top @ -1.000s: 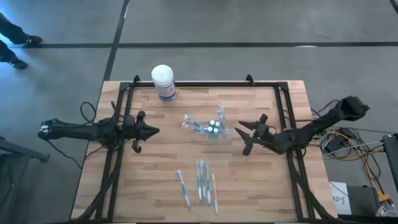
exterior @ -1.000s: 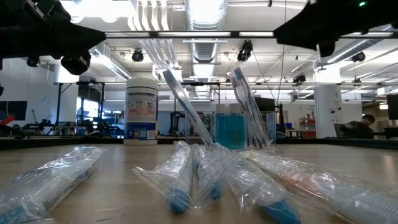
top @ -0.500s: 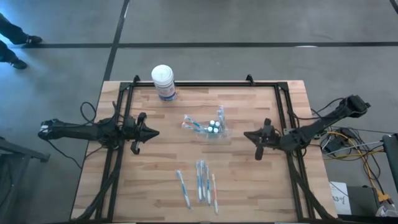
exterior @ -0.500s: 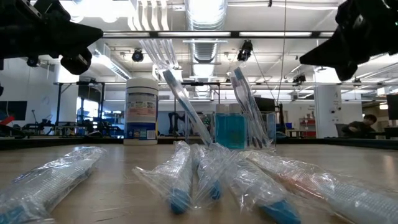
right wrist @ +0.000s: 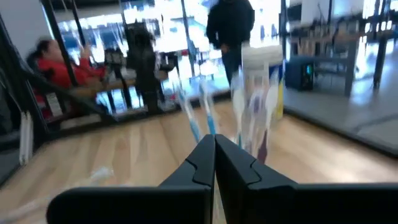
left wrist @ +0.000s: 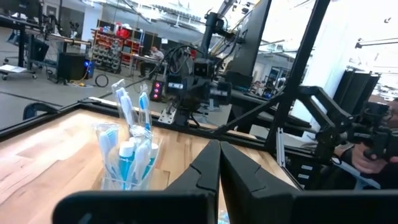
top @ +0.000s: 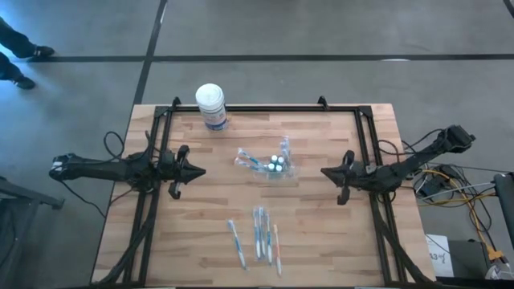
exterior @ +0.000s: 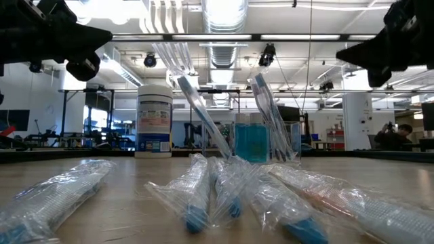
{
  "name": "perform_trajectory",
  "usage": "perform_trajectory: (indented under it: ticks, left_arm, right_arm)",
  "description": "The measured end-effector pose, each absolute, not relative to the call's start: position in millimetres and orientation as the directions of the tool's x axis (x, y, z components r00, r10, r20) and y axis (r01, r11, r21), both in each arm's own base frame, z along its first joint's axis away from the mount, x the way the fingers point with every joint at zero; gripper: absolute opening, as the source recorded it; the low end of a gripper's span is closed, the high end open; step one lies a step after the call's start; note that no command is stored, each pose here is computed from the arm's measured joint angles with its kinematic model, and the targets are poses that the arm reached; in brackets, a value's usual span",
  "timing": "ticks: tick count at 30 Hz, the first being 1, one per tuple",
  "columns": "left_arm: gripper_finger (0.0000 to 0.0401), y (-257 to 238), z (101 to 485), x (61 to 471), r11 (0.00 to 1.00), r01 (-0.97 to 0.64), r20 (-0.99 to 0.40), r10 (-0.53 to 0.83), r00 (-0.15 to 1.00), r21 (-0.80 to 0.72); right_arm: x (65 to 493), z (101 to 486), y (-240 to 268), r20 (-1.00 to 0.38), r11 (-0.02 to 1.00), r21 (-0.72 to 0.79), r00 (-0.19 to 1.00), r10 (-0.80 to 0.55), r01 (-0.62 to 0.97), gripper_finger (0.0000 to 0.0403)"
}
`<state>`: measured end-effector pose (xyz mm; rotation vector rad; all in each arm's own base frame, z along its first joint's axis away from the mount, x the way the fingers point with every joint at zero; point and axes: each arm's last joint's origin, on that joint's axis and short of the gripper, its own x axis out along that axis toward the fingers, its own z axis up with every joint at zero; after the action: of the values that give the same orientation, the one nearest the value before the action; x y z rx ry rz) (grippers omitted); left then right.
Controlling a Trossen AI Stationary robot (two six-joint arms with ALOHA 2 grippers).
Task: Pick & Place toothbrushing station
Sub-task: Put the blue toothbrush into the transparent organizer
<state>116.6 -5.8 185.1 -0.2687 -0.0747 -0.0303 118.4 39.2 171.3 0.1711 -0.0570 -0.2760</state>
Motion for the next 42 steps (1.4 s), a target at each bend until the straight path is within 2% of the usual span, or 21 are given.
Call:
perform_trajectory:
  ticks: [3, 8, 11, 14, 16, 18, 26, 42]
  left_arm:
    - [0.0012, -6, 185, 117, 0.964, 0.038, 0.076, -0.019, 0.997, -0.264]
    - [0.0007, -5, 185, 117, 0.964, 0.013, 0.074, 0.007, 0.997, -0.265]
    - [0.0007, -2, 183, 118, 0.957, -0.099, 0.061, 0.120, 0.991, -0.273]
    - [0.0006, 1, 180, 119, 0.934, -0.202, 0.028, 0.220, 0.975, -0.296]
    - [0.0006, 1, 177, 121, 0.934, -0.208, 0.004, 0.218, 0.976, -0.291]
    - [0.0006, 0, 175, 123, 0.937, -0.201, -0.017, 0.205, 0.979, -0.285]
    - [0.0005, -2, 166, 127, 0.938, -0.150, -0.092, 0.128, 0.988, -0.313]
    - [0.0005, -4, 165, 128, 0.957, -0.104, -0.102, 0.079, 0.992, -0.271]
  right_arm:
    - [112, 177, 36, 0.072, 0.951, 0.163, 0.958, -0.277, 0.263, 0.0008]
    - [100, 173, 27, 0.035, 0.943, 0.168, 0.954, -0.298, 0.288, 0.0008]
    - [93, 167, 21, 0.004, 0.925, 0.219, 0.948, -0.318, 0.309, 0.0008]
    - [90, 174, 23, 0.070, 0.948, 0.259, 0.975, -0.209, 0.184, 0.0008]
    - [90, 174, 24, 0.077, 0.963, 0.243, 0.987, -0.144, 0.121, 0.0008]
    - [91, 173, 25, 0.062, 0.966, 0.231, 0.989, -0.136, 0.119, 0.0008]
    - [97, 166, 24, -0.015, 0.946, 0.150, 0.957, -0.290, 0.289, 0.0008]
    - [101, 172, 25, 0.031, 0.954, 0.043, 0.954, -0.299, 0.297, 0.0008]
